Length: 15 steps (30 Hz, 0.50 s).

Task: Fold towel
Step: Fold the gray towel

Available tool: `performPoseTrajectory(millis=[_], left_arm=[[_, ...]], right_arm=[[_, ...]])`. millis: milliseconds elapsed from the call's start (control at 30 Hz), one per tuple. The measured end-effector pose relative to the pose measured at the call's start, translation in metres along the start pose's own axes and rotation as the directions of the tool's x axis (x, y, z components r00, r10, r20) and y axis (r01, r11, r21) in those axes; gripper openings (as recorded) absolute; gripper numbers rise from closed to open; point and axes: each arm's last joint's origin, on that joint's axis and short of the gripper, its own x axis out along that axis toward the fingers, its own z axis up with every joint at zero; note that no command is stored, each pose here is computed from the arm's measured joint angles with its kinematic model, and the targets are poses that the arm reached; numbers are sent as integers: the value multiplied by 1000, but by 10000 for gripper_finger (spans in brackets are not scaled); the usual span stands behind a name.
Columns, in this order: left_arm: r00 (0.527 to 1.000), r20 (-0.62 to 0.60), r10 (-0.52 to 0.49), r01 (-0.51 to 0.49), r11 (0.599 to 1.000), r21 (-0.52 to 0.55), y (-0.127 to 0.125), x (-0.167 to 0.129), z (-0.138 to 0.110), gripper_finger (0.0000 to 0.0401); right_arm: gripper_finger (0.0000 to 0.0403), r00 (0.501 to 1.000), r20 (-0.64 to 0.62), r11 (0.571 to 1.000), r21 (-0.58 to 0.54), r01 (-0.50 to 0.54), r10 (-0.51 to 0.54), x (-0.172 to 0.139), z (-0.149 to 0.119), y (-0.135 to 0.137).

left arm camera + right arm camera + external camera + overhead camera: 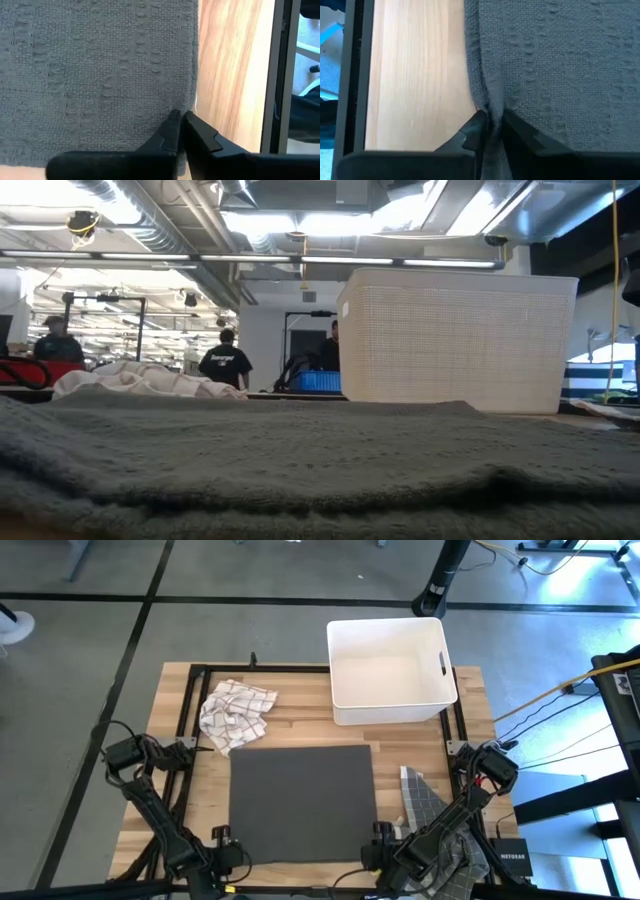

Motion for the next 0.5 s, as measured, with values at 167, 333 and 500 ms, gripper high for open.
performPoseTrajectory(millis=[167, 333, 500], left_arm=[[1000, 2, -12, 12, 1000, -15, -3, -1, -4, 11], [996, 24, -87, 87, 996, 11, -11, -1, -8, 12], [995, 9, -95, 95, 995, 35, -13, -2, -11, 10]], right_arm=[[39, 1000, -4, 1000, 1, 6, -6, 0, -1, -1], [31, 1000, 2, 1000, 0, 14, -14, 0, -1, -1], [24, 1000, -1, 1000, -2, 20, -20, 0, -1, -1]])
